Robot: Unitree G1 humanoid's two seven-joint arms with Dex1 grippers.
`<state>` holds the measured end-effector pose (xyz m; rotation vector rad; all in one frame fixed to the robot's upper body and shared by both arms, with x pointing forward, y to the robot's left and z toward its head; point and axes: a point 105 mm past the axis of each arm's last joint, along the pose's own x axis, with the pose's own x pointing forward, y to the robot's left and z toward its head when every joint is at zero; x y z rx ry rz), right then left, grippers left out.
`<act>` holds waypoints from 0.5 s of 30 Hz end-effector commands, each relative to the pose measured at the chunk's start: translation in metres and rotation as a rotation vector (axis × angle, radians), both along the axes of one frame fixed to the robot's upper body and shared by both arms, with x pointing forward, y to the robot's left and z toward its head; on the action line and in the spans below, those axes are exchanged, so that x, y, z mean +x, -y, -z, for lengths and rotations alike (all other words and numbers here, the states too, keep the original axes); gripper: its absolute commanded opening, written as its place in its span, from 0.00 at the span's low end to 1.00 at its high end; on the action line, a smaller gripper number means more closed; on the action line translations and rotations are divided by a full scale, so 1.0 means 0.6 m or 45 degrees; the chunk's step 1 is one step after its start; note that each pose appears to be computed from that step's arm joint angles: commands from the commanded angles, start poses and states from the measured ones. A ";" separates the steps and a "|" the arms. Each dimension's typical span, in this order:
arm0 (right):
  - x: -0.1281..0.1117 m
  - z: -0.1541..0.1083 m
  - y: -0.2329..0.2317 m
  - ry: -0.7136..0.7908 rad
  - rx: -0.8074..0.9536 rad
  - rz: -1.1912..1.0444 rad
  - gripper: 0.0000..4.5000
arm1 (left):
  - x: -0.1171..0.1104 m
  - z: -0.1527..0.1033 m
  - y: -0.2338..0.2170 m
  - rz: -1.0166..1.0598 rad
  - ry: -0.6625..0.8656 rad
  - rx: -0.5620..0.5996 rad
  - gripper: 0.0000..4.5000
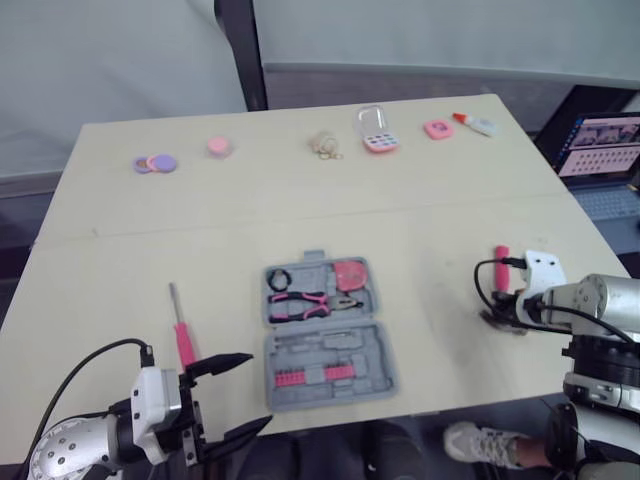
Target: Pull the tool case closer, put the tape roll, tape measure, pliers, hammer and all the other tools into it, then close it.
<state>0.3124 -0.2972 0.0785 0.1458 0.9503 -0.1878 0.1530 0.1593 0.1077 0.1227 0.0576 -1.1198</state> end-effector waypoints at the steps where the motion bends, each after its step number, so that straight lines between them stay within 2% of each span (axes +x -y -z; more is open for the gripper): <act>1: -0.009 0.006 0.001 -0.020 0.015 0.014 0.00 | -0.003 -0.008 0.001 0.003 0.026 -0.023 1.00; 9: -0.011 0.003 0.002 -0.005 0.009 0.007 0.00 | 0.011 -0.027 -0.005 0.015 0.058 -0.037 1.00; 15: -0.008 -0.027 -0.006 0.049 -0.065 -0.124 0.00 | 0.026 -0.039 -0.008 0.007 0.085 -0.027 1.00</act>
